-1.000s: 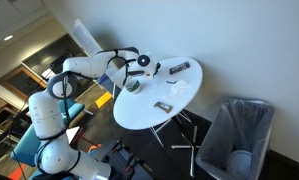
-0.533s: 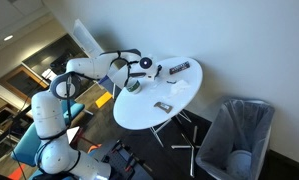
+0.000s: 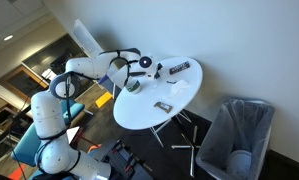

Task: Pour the contents of the box into the cup, then mix it with the spoon

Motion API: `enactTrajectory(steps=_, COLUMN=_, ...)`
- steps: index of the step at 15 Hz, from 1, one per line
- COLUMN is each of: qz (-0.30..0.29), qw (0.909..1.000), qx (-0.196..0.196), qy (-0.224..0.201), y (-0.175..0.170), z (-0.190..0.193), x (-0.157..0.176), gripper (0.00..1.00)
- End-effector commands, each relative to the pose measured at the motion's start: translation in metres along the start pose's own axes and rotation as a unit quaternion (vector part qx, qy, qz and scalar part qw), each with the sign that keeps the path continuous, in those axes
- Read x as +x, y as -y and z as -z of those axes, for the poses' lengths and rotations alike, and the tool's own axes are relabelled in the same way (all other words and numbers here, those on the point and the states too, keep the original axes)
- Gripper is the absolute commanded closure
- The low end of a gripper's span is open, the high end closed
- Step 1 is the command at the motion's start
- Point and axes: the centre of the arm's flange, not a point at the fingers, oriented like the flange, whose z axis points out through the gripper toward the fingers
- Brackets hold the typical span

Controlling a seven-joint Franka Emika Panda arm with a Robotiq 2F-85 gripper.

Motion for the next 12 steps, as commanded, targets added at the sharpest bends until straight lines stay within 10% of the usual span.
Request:
enactTrajectory(steps=1, qz=0.006, qw=1.0, qx=0.006, qy=0.004, y=-0.007, z=0.028, x=-0.018, gripper=0.0)
enactTrajectory(steps=6, qz=-0.004, qw=0.9956, qx=-0.048, qy=-0.08, y=-0.013, z=0.099, x=-0.046, gripper=0.0)
enactTrajectory(steps=12, qz=0.075, qw=0.9589, qx=-0.114, qy=-0.249, y=-0.015, z=0.174, x=-0.059, gripper=0.0)
